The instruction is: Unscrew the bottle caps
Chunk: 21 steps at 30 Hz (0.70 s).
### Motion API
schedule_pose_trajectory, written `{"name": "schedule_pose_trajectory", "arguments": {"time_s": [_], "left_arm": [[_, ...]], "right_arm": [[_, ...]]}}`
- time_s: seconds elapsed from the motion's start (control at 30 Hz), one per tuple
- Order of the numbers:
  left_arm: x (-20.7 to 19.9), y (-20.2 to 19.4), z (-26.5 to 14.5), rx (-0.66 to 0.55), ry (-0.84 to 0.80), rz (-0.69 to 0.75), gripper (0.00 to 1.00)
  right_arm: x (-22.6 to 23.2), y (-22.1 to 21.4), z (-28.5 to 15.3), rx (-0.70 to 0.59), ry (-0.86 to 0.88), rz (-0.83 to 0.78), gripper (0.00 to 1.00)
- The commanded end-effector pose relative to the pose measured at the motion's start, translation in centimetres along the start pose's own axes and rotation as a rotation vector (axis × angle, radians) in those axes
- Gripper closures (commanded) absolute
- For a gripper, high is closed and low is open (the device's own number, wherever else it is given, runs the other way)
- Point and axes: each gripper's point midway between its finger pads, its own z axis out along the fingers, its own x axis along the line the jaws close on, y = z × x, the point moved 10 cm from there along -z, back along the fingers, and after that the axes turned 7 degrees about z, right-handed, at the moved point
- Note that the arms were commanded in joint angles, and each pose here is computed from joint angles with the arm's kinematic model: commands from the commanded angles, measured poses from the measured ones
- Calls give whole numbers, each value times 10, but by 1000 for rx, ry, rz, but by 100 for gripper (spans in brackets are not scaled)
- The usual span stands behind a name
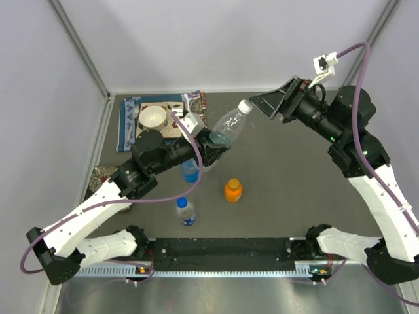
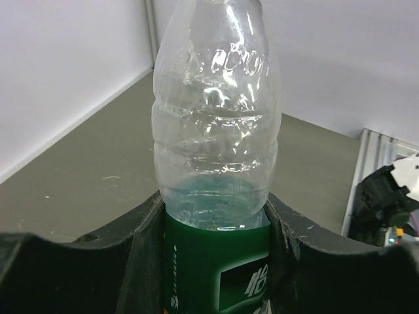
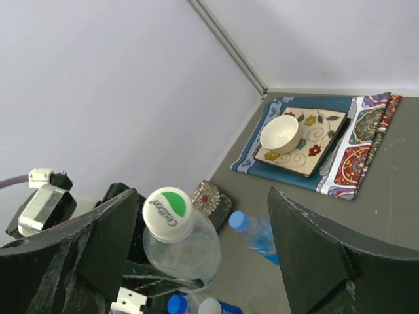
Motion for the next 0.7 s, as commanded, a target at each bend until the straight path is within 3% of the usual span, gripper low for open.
{"name": "schedule_pose_trajectory", "arguments": {"time_s": [0.0, 0.23, 0.67], "left_arm": [[4, 3, 4, -7, 118, 67, 62], [3, -1, 8, 9, 127, 86, 62], [2, -1, 6, 5, 140, 83, 62]], "right_arm": [[22, 12, 3, -42, 63, 6, 20], [22, 2, 14, -1, 65, 16, 23], [13, -15, 27, 57, 45, 24, 51]]}}
